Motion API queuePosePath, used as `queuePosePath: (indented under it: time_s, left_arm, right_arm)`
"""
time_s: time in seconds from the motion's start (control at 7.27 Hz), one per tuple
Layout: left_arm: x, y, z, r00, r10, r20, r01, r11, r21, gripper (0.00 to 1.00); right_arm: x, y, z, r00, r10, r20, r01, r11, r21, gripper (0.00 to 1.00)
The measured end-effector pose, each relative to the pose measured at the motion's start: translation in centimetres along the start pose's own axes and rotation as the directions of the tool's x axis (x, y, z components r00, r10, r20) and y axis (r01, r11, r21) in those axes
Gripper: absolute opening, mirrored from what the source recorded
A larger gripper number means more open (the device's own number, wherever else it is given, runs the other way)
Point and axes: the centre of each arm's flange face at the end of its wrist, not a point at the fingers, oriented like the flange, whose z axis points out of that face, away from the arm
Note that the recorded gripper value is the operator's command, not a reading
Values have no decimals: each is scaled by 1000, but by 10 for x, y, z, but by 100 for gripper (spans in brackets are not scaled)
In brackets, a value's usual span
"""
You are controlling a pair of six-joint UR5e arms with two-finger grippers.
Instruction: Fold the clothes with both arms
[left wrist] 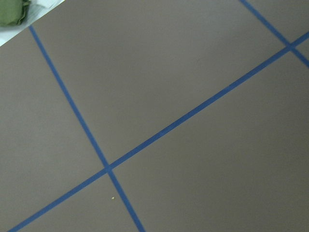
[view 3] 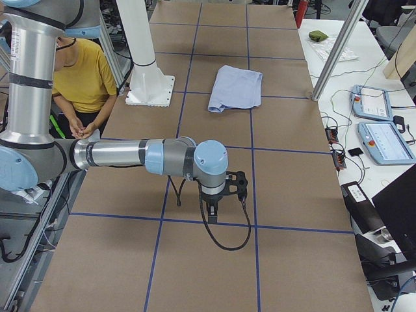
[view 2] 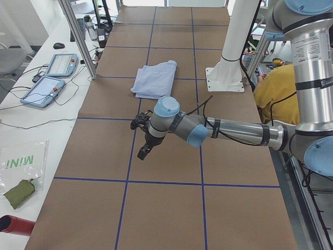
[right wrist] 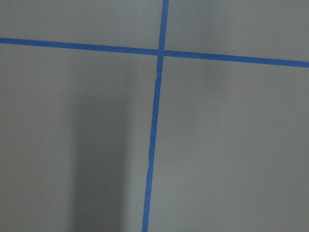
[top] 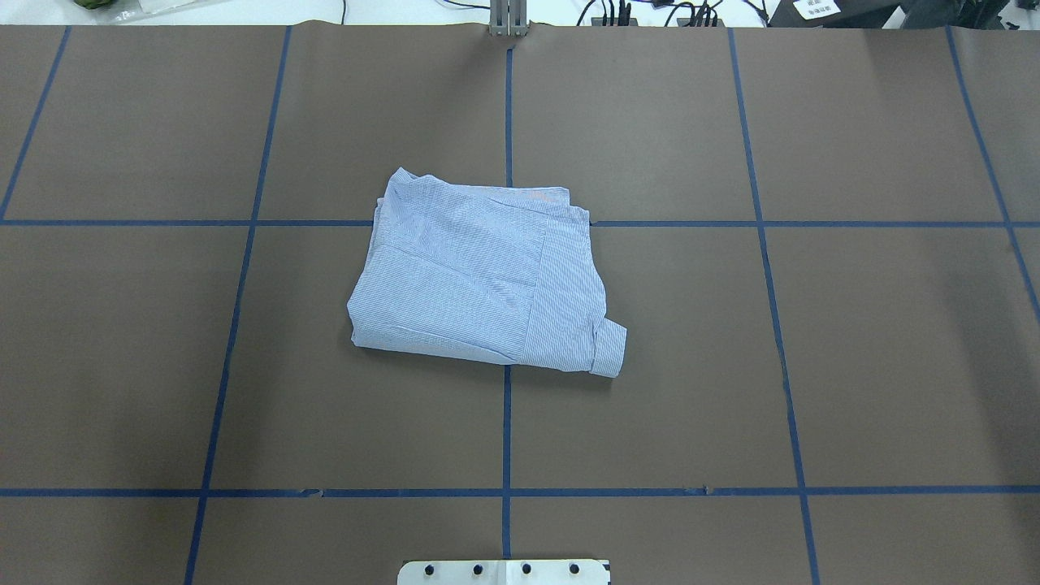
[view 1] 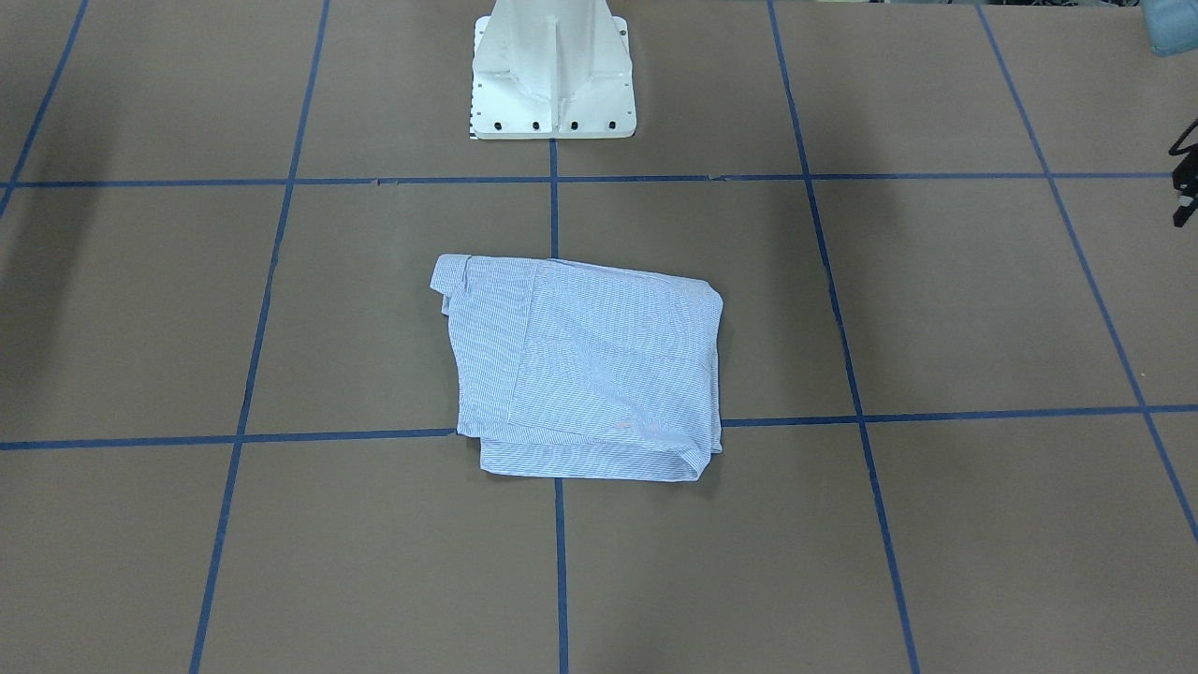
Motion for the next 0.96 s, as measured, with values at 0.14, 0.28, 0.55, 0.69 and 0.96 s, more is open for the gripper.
queuePosePath:
  time_s: [0.14, 0.28, 0.55, 0.69, 0.96]
  left_arm:
    - [-14, 13, 9, 999, -48, -20, 48, 998, -32, 100]
    - [-18, 22, 15, 992, -101, -77, 95, 993, -74, 100]
    - [-19, 37, 21, 974, -170, -148, 150, 979, -134, 100]
    - [-20, 41, 21, 971, -180, -157, 159, 977, -139, 100]
    - [-27, 32, 29, 963, -219, -154, 192, 966, -172, 100]
  right_arm:
    - [-3, -1, 3, 1000, -4, -7, 4, 1000, -3, 100]
    - [-13, -7, 7, 1000, 1, -12, -1, 1000, -11, 100]
    - [-37, -15, 17, 998, 42, -46, -44, 999, -33, 100]
    - [-44, -17, 22, 997, 49, -58, -51, 998, -44, 100]
    - [-48, -16, 28, 997, 47, -64, -51, 997, -56, 100]
